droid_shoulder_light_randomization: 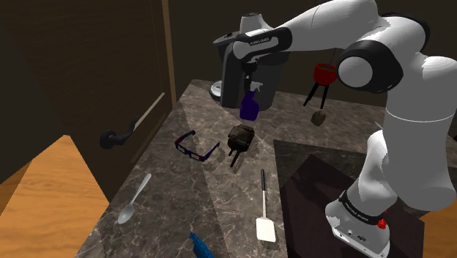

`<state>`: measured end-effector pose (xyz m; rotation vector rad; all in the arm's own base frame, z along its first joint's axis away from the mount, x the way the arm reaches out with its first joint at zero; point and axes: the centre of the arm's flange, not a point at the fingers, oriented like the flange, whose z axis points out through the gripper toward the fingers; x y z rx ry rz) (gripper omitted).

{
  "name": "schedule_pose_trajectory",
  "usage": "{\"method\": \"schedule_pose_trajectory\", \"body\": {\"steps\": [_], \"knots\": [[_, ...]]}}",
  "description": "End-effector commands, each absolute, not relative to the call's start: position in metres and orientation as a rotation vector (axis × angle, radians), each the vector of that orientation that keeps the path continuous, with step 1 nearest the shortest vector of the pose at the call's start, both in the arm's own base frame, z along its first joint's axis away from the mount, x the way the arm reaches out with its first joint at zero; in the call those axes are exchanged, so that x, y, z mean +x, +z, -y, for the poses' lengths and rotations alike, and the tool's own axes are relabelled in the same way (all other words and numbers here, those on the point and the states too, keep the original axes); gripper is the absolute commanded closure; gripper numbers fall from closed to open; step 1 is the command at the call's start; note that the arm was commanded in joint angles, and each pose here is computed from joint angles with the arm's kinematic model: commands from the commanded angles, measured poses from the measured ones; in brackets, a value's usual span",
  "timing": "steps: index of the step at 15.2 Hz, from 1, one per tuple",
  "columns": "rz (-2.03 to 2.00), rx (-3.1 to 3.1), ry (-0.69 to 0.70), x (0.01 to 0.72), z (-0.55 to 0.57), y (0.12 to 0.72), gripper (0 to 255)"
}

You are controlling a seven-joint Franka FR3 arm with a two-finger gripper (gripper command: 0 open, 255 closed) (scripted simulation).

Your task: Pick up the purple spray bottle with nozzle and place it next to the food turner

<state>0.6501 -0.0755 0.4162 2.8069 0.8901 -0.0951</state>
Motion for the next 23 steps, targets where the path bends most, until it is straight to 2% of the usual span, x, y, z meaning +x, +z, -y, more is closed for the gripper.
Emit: {"method": "schedule_pose_trajectory", "body": {"steps": [1,10,23], "knots": [[-0.890,2.807,-0.095,0.650,0.076,0.416,255],[-0.890,2.807,-0.095,0.650,0.076,0.416,255],[-0.890,2.807,-0.095,0.650,0.076,0.485,255]]}}
